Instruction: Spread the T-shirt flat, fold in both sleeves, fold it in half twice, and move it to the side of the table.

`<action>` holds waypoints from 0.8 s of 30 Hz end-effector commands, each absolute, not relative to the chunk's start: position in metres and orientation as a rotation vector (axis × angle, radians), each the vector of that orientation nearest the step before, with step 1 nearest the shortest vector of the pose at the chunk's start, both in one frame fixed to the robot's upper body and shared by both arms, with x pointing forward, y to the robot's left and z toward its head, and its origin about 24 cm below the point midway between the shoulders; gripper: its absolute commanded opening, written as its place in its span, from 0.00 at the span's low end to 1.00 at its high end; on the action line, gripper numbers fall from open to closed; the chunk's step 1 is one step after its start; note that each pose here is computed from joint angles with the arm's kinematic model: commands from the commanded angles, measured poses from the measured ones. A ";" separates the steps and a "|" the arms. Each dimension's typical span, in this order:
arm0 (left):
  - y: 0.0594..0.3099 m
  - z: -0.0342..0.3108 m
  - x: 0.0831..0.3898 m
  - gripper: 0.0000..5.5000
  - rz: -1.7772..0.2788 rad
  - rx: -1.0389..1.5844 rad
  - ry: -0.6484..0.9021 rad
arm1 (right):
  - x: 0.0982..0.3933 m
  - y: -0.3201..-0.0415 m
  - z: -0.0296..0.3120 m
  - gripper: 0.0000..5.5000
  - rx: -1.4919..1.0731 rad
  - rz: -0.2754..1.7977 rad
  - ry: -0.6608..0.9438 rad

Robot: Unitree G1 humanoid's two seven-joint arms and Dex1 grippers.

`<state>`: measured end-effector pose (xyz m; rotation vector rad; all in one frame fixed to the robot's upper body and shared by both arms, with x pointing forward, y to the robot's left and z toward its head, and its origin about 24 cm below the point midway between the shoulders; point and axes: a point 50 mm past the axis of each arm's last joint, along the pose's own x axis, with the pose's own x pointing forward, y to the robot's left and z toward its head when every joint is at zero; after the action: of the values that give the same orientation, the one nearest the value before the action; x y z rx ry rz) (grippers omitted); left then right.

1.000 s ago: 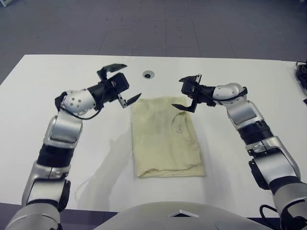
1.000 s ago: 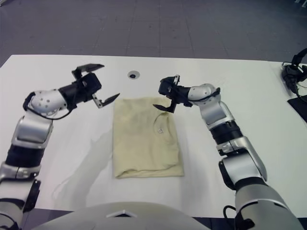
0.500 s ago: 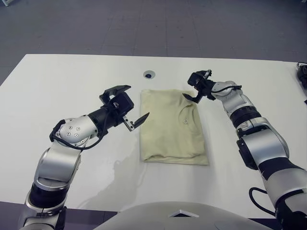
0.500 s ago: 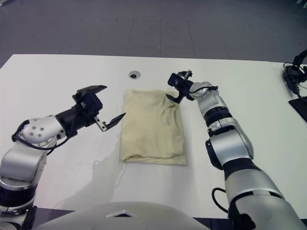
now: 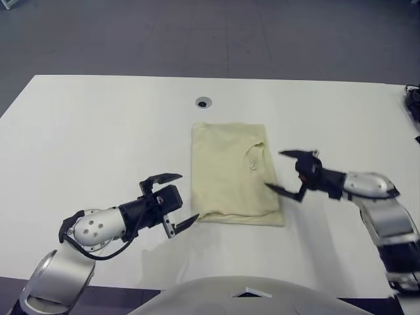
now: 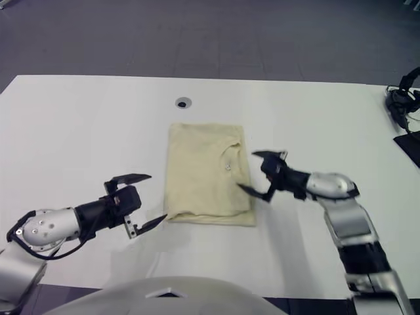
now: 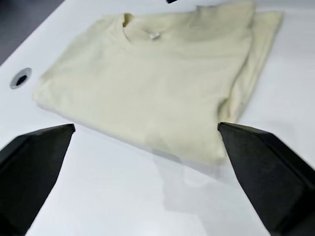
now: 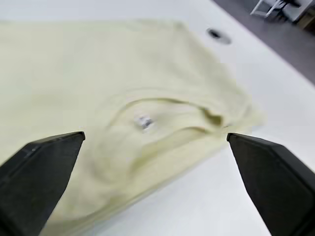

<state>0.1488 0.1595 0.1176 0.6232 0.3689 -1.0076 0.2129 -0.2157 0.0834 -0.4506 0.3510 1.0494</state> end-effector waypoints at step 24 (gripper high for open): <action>0.134 0.068 0.143 0.64 -1.261 1.169 0.262 | 0.166 -0.198 0.073 0.75 -1.274 1.301 0.263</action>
<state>0.1458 0.1301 0.0789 1.1562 0.1886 -1.2364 0.1662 -0.1930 0.0857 -1.2634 0.1840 1.2862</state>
